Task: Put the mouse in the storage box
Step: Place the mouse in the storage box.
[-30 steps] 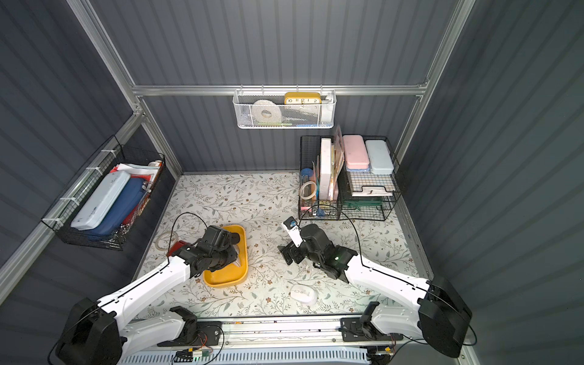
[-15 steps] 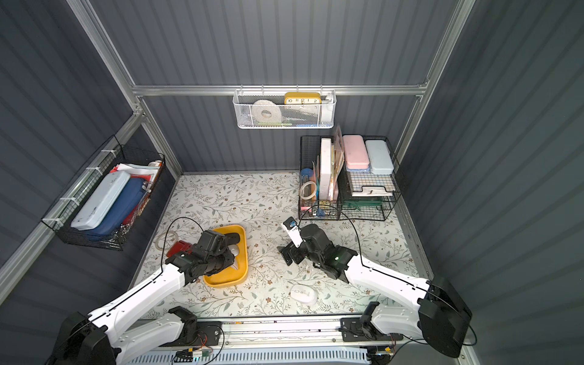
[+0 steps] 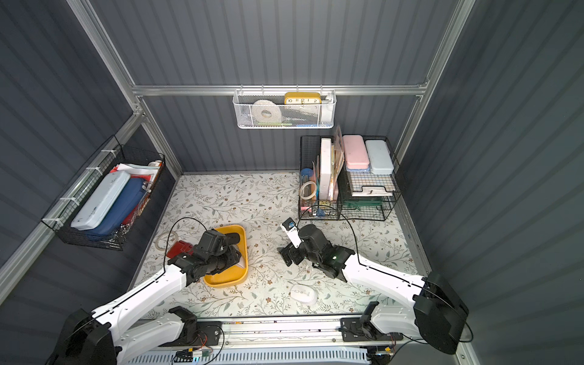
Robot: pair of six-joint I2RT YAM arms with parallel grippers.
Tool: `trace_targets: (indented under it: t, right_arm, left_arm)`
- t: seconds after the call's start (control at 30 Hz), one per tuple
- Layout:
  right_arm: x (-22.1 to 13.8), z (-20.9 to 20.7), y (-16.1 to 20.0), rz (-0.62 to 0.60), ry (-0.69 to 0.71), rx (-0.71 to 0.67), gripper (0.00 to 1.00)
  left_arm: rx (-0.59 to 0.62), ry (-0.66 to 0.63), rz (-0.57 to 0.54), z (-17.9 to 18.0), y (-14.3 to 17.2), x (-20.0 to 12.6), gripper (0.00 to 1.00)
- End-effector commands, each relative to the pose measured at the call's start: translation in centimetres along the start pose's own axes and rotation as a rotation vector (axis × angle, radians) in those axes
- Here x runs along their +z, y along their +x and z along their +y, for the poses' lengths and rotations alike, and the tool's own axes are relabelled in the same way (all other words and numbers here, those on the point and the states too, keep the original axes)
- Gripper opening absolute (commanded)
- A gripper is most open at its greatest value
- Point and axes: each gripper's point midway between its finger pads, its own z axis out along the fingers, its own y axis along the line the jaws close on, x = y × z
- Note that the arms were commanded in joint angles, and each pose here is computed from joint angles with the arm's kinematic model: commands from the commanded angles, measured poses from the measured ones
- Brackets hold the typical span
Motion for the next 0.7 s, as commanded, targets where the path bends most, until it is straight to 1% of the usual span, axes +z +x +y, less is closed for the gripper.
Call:
trace_targets:
  t: [0.0, 0.07, 0.27, 0.43, 0.53, 0.67]
  right_arm:
    - [-0.1, -0.3, 0.0, -0.003, 0.012, 0.011, 0.99]
    - [0.0, -0.4, 0.1, 0.001, 0.015, 0.007, 0.99]
    - [0.0, -0.6, 0.1, 0.011, 0.028, 0.021, 0.99]
    - [-0.3, -0.8, 0.4, 0.046, 0.036, 0.047, 0.99]
    - [-0.7, 0.1, 1.1, 0.115, -0.009, 0.095, 0.99]
    - [-1.5, 0.9, 3.6, 0.234, -0.046, 0.169, 0.98]
  left_arm:
    - [-0.031, -0.075, 0.012, 1.8, 0.6, 0.1, 0.64]
    - [-0.039, -0.090, 0.010, 2.0, 0.5, -0.2, 0.74]
    - [-0.055, -0.143, -0.036, 2.8, -0.2, -1.8, 0.82]
    - [-0.052, -0.192, -0.084, 3.1, -1.5, -3.6, 0.85]
    - [-0.044, -0.166, -0.109, 2.3, -2.2, -4.8, 0.86]
    - [-0.027, -0.093, -0.125, 0.9, -2.6, -5.6, 0.86]
